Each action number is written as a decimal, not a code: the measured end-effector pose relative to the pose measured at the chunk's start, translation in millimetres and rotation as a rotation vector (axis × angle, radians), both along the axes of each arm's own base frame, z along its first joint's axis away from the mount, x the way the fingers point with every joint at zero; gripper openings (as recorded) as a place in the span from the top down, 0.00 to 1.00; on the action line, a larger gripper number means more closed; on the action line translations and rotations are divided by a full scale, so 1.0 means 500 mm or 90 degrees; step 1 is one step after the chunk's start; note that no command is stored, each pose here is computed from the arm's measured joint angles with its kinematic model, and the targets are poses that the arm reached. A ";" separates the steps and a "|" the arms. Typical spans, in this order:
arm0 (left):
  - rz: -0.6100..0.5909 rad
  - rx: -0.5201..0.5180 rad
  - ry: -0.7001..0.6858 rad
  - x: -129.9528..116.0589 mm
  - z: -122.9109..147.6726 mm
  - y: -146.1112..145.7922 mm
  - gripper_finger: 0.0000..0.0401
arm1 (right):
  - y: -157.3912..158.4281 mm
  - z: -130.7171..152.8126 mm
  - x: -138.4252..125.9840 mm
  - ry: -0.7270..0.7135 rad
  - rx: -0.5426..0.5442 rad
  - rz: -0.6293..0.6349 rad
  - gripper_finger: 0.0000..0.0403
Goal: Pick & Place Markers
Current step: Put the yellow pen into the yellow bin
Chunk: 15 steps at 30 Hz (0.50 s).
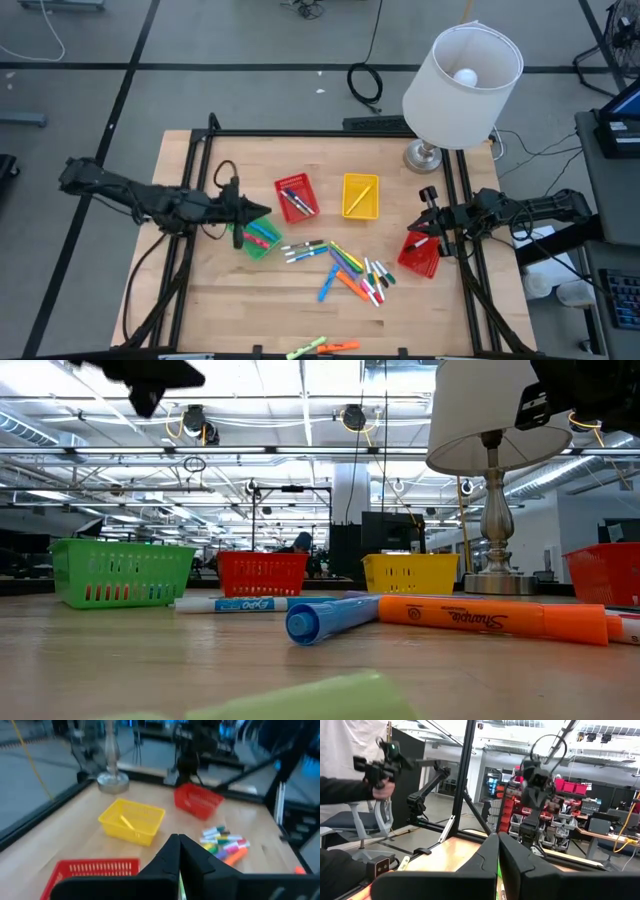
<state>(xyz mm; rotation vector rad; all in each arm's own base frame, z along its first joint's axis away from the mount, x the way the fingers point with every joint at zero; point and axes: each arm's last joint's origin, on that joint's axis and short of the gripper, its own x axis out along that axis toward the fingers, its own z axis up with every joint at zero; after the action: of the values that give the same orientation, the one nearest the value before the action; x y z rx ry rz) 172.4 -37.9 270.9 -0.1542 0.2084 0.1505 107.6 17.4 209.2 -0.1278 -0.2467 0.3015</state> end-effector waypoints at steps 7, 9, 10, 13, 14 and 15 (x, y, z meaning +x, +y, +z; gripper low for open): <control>0.020 0.024 -0.031 -0.010 -0.087 0.024 0.99 | 0.000 -0.003 0.001 0.008 -0.011 -0.003 1.00; 0.021 0.051 -0.040 -0.014 -0.106 0.025 0.99 | 0.000 -0.005 0.001 0.012 -0.018 -0.005 1.00; 0.019 0.065 -0.052 -0.016 -0.115 0.025 0.99 | 0.000 -0.006 0.001 0.014 -0.019 -0.005 1.00; 0.015 0.097 -0.096 -0.026 -0.140 0.028 0.99 | 0.000 -0.007 0.001 0.015 -0.027 -0.006 1.00; 0.016 0.106 -0.104 -0.030 -0.149 0.030 0.99 | 0.000 -0.007 0.002 0.016 -0.028 -0.007 1.00; 0.018 0.112 -0.108 -0.034 -0.157 0.032 1.00 | 0.000 -0.007 0.002 0.016 -0.030 -0.007 1.00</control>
<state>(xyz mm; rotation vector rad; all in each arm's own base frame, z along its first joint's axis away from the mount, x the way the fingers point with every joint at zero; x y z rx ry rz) 155.5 -21.8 192.4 0.0061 0.0232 0.1827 108.4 17.4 205.5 -0.1717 -0.2141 0.2977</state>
